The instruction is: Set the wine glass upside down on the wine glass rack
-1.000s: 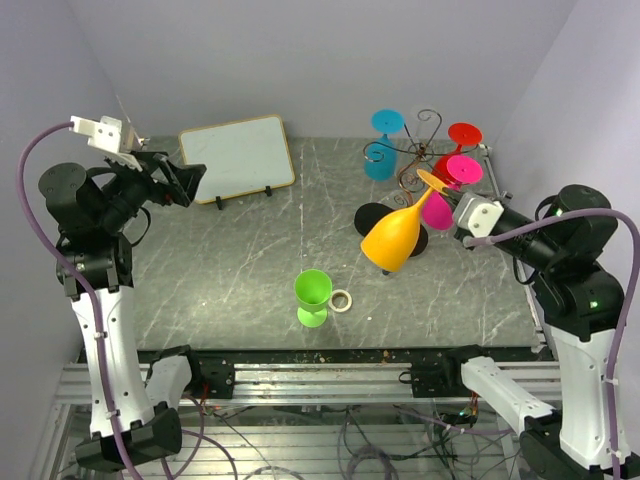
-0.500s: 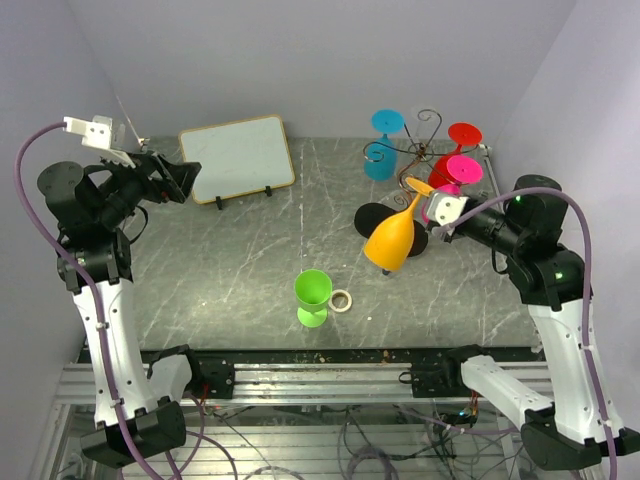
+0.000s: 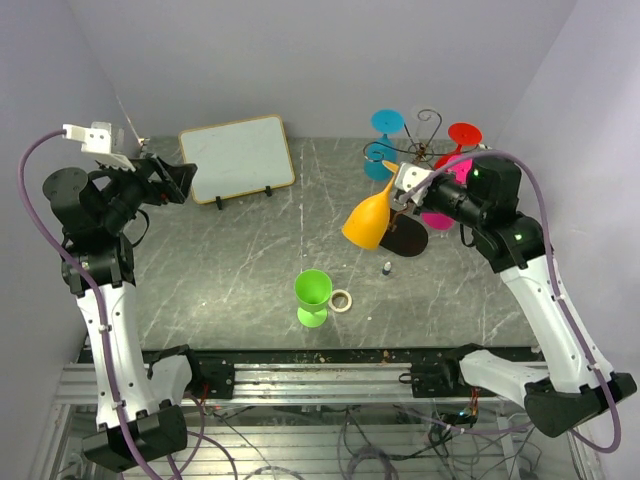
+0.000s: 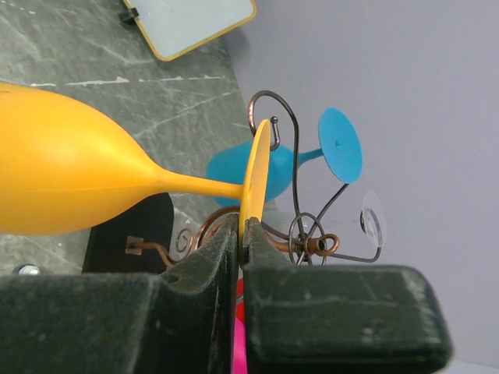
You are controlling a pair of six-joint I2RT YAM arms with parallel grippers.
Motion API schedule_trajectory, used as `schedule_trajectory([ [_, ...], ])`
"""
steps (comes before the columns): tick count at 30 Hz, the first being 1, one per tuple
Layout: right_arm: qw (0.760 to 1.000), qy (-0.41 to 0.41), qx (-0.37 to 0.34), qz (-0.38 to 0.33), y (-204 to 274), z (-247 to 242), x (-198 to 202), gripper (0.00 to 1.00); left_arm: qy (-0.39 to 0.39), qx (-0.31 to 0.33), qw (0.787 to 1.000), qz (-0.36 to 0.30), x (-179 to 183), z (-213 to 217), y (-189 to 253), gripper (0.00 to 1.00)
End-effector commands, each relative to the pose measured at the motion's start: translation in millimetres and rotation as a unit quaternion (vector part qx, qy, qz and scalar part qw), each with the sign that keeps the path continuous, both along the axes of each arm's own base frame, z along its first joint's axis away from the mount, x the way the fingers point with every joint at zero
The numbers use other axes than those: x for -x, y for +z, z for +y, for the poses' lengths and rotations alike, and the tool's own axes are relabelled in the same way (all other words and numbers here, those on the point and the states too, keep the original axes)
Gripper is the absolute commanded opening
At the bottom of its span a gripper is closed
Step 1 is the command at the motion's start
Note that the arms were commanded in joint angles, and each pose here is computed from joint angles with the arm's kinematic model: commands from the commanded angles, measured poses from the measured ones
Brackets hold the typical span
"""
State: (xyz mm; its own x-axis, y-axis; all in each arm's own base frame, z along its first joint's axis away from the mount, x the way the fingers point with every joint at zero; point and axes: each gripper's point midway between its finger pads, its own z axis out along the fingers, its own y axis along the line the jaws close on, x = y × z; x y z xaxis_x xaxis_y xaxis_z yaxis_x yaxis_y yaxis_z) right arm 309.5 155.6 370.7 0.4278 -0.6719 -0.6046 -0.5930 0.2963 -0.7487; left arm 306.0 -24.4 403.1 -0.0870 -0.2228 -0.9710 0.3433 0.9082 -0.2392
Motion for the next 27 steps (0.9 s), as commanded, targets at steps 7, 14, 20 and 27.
schedule_trajectory([
  [7, 0.993, -0.083, 0.015, -0.080, 42, -11, -38, 0.00, 0.038, -0.017, 0.999, -0.029, 2, 12, 17, 0.98],
  [14, 0.989, -0.102, 0.043, -0.096, 43, -15, -52, 0.00, 0.032, -0.014, 0.999, -0.035, 2, 10, 19, 0.97],
  [20, 0.988, -0.105, 0.051, -0.099, 37, -10, -62, 0.00, 0.027, -0.014, 0.999, -0.037, 3, 9, 19, 0.96],
  [27, 0.983, -0.123, 0.081, -0.111, 31, -4, -80, 0.00, 0.026, -0.018, 0.999, -0.040, 5, 8, 20, 0.97],
])
